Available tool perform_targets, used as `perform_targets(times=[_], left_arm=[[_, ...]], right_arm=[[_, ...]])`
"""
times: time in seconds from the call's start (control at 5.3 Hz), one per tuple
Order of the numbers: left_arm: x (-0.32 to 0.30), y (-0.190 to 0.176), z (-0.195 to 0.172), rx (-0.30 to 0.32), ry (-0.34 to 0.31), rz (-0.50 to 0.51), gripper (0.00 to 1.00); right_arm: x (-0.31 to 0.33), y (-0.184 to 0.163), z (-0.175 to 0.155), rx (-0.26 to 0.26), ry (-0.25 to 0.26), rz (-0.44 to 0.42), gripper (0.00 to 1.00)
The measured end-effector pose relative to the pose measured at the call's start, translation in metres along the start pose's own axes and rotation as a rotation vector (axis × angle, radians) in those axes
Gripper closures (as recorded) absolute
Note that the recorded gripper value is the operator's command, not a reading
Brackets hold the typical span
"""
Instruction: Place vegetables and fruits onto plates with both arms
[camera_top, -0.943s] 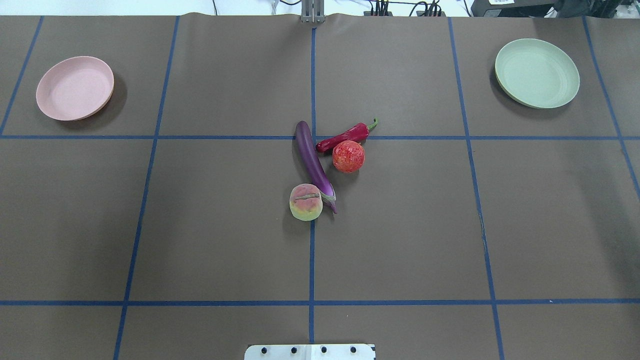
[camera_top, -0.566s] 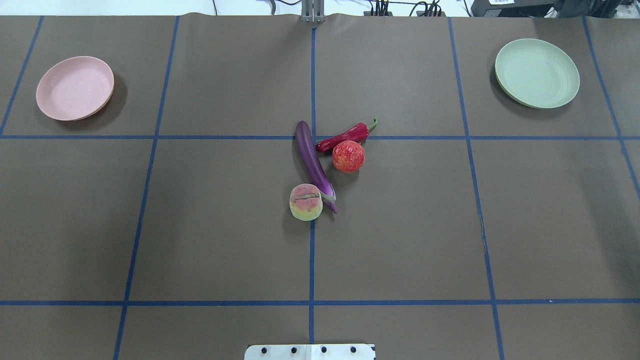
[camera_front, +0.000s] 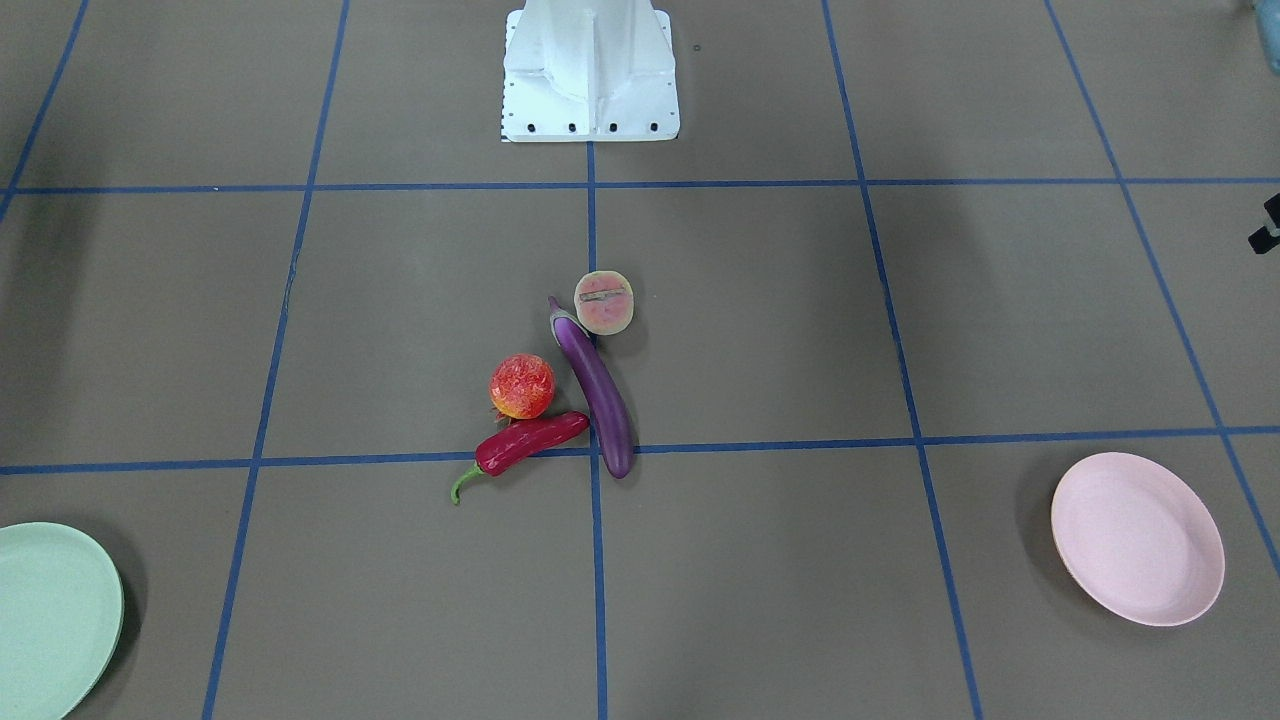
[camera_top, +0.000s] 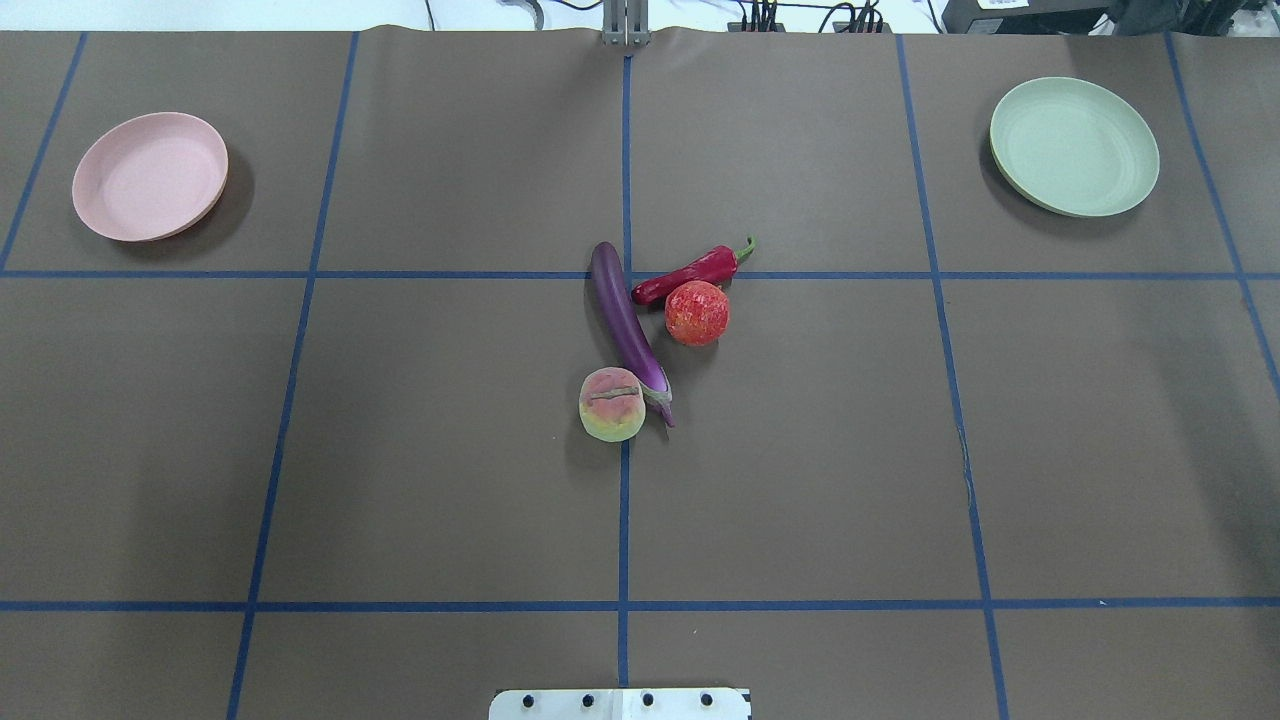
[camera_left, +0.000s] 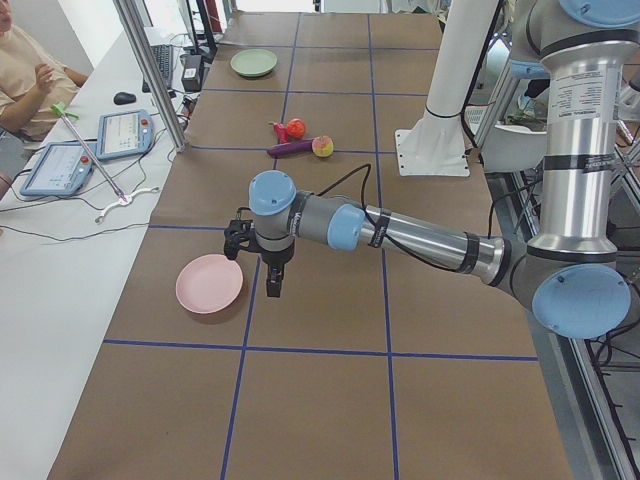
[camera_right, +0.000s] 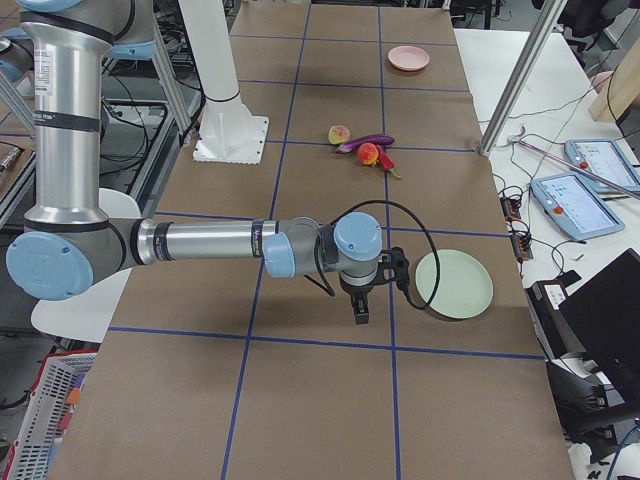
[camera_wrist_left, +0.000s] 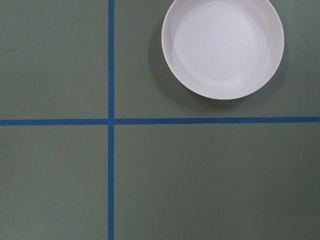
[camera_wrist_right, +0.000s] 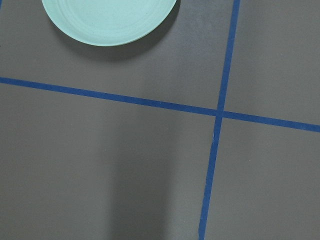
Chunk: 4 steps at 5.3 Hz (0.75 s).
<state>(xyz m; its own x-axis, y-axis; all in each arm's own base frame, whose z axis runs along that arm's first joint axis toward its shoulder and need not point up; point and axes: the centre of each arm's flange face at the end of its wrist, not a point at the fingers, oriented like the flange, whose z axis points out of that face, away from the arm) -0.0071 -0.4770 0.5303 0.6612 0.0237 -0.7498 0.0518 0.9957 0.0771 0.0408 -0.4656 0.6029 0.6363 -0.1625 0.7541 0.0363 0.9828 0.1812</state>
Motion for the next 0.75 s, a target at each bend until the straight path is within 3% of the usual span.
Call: perform_targets(times=[0.57, 0.75], left_arm=[[0.004, 0.004, 0.001, -0.002, 0.008, 0.001, 0.0], [0.009, 0.004, 0.002, -0.009, 0.042, 0.001, 0.0]], right_arm=[[-0.021, -0.015, -0.007, 0.015, -0.018, -0.023, 0.0], [-0.033, -0.02, -0.002, 0.006, -0.038, -0.041, 0.0]])
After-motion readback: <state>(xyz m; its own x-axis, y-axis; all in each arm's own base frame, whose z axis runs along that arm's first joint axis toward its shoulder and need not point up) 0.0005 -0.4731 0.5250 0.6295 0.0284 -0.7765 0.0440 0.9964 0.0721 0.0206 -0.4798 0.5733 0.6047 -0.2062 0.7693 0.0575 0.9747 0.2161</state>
